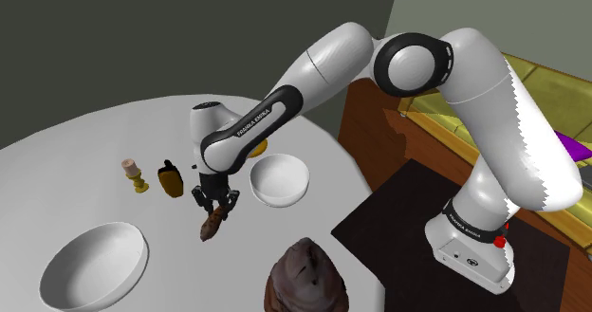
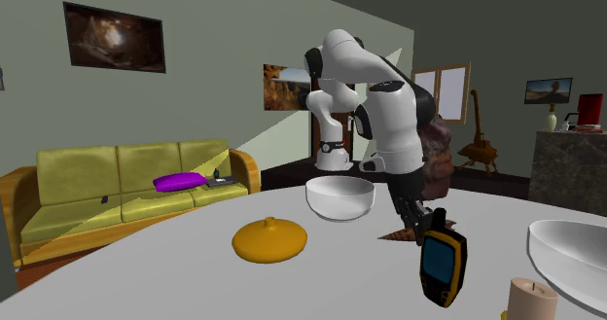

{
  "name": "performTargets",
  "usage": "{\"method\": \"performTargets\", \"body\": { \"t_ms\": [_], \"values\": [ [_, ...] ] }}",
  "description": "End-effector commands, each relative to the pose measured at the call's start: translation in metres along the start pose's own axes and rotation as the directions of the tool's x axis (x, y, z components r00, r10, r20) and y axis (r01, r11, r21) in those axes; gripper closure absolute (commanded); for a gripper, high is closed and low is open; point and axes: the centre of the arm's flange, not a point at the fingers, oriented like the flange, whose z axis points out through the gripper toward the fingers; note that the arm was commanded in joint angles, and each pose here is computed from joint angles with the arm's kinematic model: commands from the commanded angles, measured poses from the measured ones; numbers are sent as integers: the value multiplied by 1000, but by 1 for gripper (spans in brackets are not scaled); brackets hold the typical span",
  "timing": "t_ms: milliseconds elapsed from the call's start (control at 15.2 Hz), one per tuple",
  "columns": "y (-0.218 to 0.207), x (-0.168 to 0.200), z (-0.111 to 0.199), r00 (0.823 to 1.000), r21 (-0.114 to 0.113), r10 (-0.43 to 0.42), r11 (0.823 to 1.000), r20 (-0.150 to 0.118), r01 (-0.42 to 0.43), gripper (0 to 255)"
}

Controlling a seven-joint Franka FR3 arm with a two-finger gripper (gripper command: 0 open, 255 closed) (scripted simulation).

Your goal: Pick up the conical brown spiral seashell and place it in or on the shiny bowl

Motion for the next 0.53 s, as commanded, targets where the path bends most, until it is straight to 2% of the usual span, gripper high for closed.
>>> {"method": "performTargets", "body": {
  "t_ms": [0,132,462],
  "values": [
    [0,0,0,1000,0,0,1000,0,0,255],
    [0,0,0,1000,0,0,1000,0,0,255],
    [1,-7,-25,1000,0,0,1000,0,0,255]
  ]
}}
